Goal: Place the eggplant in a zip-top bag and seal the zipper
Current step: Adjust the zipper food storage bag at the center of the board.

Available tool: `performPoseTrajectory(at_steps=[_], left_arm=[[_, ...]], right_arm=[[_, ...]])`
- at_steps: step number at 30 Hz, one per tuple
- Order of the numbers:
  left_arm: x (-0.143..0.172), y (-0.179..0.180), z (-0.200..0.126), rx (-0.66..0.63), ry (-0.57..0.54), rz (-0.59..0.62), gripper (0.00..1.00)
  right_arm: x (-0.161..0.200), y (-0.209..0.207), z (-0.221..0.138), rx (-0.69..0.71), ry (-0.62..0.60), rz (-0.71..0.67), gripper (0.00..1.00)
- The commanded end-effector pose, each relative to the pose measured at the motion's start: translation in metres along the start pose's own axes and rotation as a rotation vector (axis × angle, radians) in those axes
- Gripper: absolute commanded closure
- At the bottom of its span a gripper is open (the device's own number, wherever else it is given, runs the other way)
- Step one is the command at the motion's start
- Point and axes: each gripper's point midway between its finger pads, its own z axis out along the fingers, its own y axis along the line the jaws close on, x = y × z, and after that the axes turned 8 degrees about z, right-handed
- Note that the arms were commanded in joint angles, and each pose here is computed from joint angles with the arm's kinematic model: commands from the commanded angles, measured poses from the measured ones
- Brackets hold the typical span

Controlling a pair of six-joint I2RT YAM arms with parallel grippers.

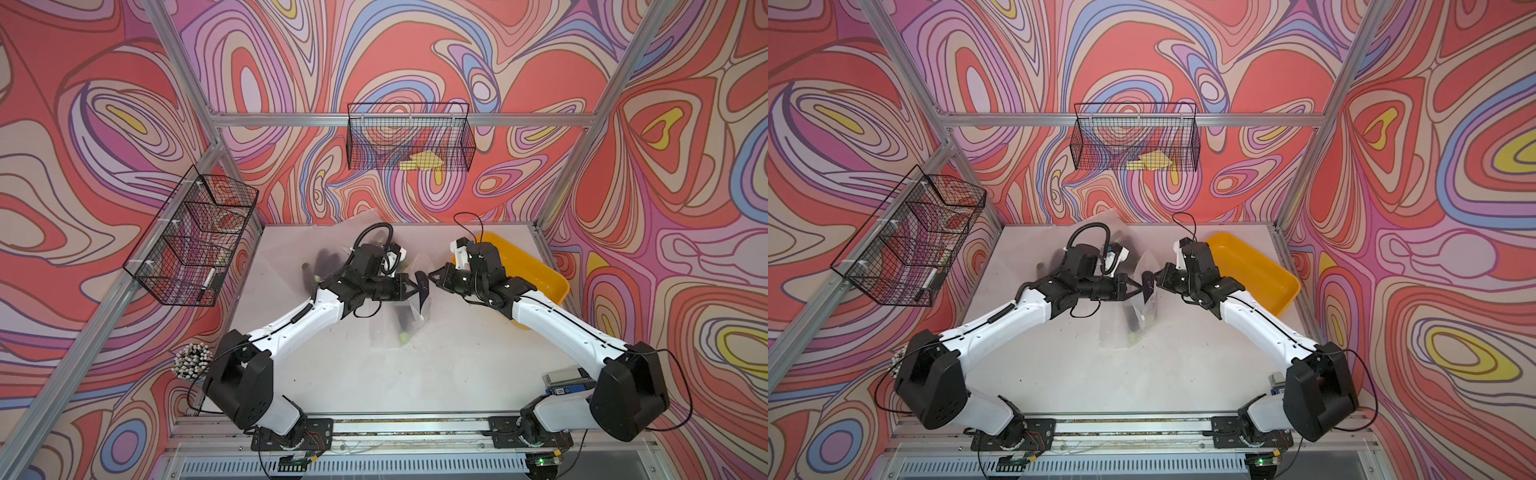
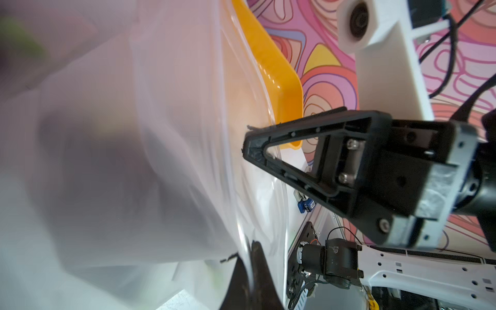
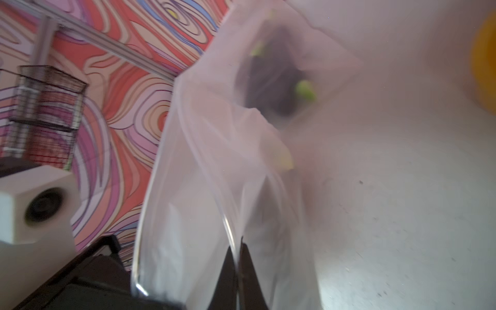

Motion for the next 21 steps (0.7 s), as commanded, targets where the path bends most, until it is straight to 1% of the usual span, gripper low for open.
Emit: performPoseTrajectory(at_steps=[1, 2, 6, 10, 13, 15, 19, 21], left_arm=[[-0.030, -0.022, -0.043, -0.017, -0.089, 0.089, 1.00], [-0.030, -0.024, -0.051, -0.025, -0.090, 0.084, 1.00], [-0.046, -0.050, -0.087, -0.019, -0.168, 0.149, 1.00], [-0.051, -0.060, -0.119, -0.075, -0.229, 0.197, 1.00], [-0.044, -0.043, -0.128, -0.171, -0.228, 0.167, 1.00], [-0.036, -0.038, -0.130, -0.184, -0.212, 0.158, 1.00], [-0.027, -0.026, -0.135, -0.252, -0.193, 0.133, 1.00], [-0.024, -0.022, -0.130, -0.261, -0.161, 0.118, 1.00]], right_arm=[[-0.005, 0.052, -0.010, -0.116, -0.005, -0.080, 1.00], [-0.005, 0.061, -0.012, -0.132, -0.007, -0.093, 1.00], [-0.008, 0.095, -0.025, -0.191, -0.020, -0.126, 1.00], [-0.010, 0.110, -0.029, -0.239, -0.017, -0.116, 1.00], [-0.005, 0.127, -0.028, -0.293, 0.006, -0.125, 1.00], [-0.001, 0.131, -0.022, -0.295, 0.024, -0.137, 1.00], [0.014, 0.127, -0.003, -0.295, 0.082, -0.127, 1.00], [0.021, 0.116, 0.006, -0.272, 0.103, -0.107, 1.00]])
